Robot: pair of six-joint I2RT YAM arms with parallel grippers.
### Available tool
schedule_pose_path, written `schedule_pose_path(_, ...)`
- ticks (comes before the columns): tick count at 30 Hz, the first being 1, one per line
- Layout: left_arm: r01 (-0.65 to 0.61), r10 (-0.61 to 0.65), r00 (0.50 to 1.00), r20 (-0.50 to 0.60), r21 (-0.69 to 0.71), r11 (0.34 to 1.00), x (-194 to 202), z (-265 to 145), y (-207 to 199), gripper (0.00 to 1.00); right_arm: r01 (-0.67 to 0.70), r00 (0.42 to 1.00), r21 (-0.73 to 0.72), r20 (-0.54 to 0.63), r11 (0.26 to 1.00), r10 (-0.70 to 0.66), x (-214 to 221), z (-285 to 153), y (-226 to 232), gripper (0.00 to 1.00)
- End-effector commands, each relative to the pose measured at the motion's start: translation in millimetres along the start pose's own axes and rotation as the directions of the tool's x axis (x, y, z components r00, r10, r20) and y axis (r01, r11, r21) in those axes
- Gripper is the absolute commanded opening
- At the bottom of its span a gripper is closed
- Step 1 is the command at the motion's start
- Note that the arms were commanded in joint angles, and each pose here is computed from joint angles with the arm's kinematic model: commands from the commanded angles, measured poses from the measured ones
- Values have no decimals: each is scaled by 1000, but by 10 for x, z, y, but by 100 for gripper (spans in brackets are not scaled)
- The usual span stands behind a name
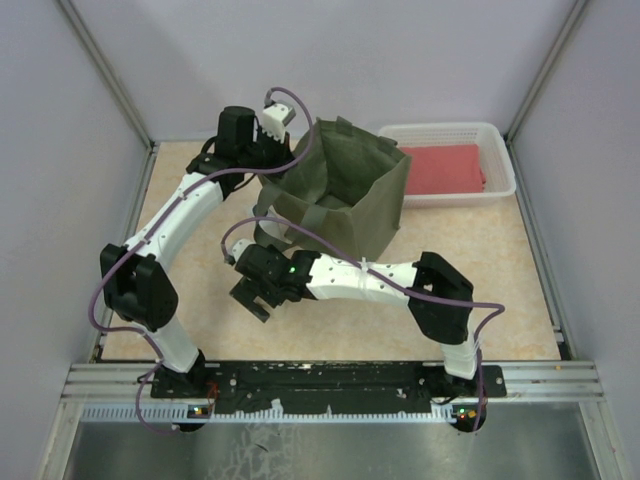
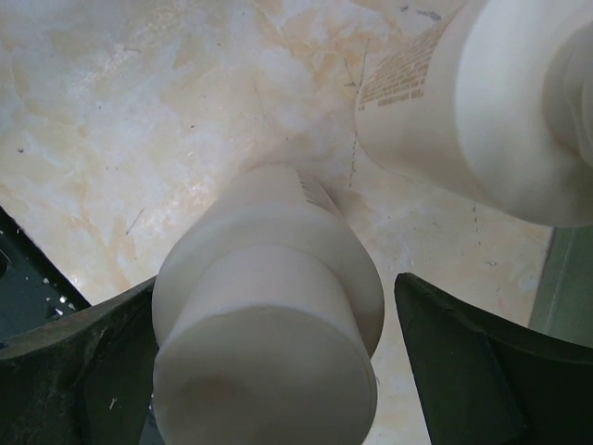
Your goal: Place the personal care products into the canvas bag
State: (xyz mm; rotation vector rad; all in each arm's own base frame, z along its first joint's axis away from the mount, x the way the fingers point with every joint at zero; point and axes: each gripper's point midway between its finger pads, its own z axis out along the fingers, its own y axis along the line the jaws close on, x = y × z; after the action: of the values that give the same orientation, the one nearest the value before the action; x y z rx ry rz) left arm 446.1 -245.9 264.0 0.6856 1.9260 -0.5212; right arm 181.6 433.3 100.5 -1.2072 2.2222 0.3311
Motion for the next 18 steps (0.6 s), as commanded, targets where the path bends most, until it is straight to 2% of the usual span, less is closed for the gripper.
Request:
schedule_pose_path(1, -6, 6, 1000, -13, 12, 1000, 25, -102, -46, 0, 29, 999, -6, 38, 1000, -29, -198, 38, 32, 99)
schedule_pose_path(10, -9, 9, 1000, -10, 11, 1000, 18, -101, -41, 0, 47, 998, 3, 33, 999, -47, -230, 139, 44, 99)
schedule_pose_path(15, -9, 9, 1000, -12, 11, 1000, 30, -99, -40, 0, 46, 998, 18, 41, 999, -46, -238, 115, 9, 96)
schedule_pose_path(18, -9, 9, 1000, -12, 10, 1000, 31, -100, -38, 0, 49, 998, 19, 47, 999, -50, -236, 97, 14, 90)
